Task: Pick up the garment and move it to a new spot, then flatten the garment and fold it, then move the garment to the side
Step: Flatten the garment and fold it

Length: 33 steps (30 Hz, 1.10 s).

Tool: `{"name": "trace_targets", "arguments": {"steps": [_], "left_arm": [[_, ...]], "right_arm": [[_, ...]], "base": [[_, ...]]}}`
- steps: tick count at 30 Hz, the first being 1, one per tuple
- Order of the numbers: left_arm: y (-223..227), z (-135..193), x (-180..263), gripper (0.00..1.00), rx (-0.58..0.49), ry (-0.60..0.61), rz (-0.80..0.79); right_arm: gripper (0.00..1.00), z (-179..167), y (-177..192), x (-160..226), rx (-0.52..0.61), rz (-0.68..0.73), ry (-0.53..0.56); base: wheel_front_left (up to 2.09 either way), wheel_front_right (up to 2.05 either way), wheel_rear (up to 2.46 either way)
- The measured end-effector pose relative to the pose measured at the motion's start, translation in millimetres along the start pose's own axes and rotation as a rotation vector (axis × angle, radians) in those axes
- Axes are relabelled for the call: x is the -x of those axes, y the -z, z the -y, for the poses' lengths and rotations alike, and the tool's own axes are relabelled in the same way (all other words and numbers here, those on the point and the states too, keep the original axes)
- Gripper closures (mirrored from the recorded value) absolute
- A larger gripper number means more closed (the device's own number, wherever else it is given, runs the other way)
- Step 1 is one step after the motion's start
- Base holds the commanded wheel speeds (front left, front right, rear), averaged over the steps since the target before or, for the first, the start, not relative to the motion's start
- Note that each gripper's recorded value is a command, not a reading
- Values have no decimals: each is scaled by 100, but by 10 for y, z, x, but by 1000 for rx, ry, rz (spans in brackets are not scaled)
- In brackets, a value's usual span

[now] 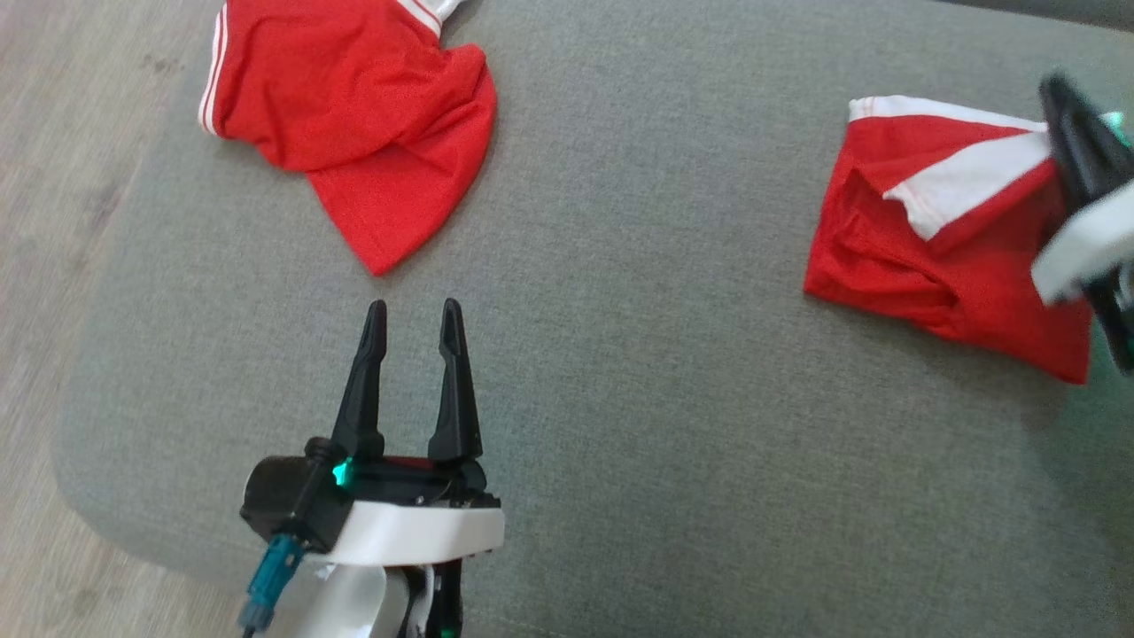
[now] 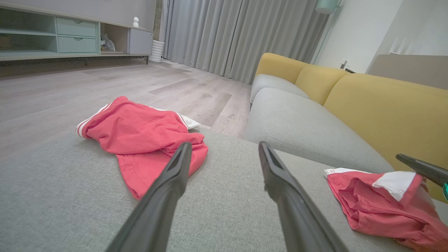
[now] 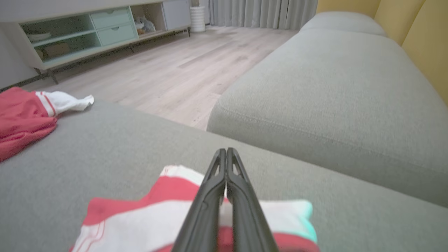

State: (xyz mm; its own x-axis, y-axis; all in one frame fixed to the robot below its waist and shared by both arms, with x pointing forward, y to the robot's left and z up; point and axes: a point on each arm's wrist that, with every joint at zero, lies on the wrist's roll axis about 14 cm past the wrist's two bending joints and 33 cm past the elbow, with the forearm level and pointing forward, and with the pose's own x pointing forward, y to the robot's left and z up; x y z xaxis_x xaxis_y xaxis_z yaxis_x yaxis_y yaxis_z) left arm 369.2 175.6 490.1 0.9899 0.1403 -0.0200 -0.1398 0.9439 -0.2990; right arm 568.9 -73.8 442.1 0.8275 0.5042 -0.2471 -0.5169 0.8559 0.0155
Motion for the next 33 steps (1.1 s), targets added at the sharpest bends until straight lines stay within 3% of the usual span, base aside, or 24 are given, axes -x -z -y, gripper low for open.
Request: {"name": "trace_targets", "arguments": {"steps": [6, 15, 22, 33], "left_arm": [[-41, 22, 42, 0, 6, 5, 12], [-99, 20, 67, 0, 8, 4, 29], [-43, -75, 90, 0, 27, -35, 6], [41, -225, 101, 0, 29, -98, -27]], "right_arm": [[100, 131, 152, 420, 45, -95, 0], [100, -141, 402, 740, 7, -285, -68], [100, -283, 511, 489, -18, -373, -115], [100, -248, 239, -250, -4, -295, -120]], "base": [[0, 0, 0], [0, 0, 0], [0, 0, 0], [0, 0, 0]]}}
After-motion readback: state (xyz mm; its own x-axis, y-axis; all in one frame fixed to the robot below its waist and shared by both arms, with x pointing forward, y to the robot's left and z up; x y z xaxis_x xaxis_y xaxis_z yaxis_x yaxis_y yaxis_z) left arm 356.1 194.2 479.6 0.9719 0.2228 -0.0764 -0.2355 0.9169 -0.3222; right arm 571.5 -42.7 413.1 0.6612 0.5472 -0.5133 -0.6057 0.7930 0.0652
